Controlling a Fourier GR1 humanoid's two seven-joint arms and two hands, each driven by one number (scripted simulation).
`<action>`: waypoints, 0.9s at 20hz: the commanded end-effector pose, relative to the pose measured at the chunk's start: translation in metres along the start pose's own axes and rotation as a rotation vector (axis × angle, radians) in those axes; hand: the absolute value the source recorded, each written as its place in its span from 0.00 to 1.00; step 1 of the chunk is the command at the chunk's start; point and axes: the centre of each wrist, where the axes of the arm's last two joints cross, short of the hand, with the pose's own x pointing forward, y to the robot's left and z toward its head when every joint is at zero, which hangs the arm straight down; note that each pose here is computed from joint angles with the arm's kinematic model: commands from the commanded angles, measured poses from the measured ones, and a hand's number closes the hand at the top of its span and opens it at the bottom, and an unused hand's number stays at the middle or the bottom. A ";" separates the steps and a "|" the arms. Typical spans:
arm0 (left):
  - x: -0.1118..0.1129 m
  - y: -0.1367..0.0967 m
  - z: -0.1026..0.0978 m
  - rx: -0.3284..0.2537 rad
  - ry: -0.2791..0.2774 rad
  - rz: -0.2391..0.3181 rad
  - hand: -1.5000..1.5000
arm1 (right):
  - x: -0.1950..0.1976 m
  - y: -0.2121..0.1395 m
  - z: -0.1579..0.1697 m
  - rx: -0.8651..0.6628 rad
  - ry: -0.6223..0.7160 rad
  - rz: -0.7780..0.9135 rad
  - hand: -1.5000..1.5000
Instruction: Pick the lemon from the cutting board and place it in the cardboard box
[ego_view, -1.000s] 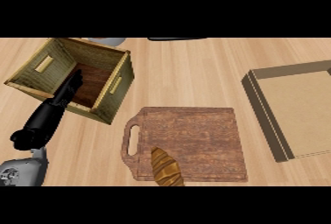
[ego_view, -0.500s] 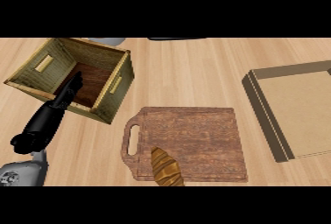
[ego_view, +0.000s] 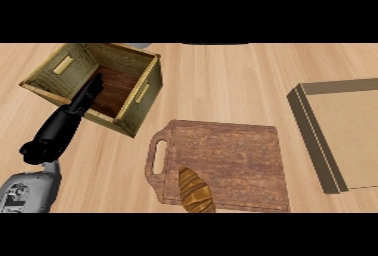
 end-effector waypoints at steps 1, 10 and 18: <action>0.019 -0.002 -0.020 -0.036 -0.017 0.017 0.50 | -0.024 -0.028 -0.010 -0.045 0.089 -0.008 1.00; 0.012 -0.020 -0.023 -0.069 -0.041 0.013 0.50 | -0.061 -0.060 -0.004 0.283 0.271 0.199 1.00; 0.016 -0.009 -0.028 -0.076 -0.059 0.003 0.50 | -0.101 -0.044 0.003 0.518 0.322 0.256 1.00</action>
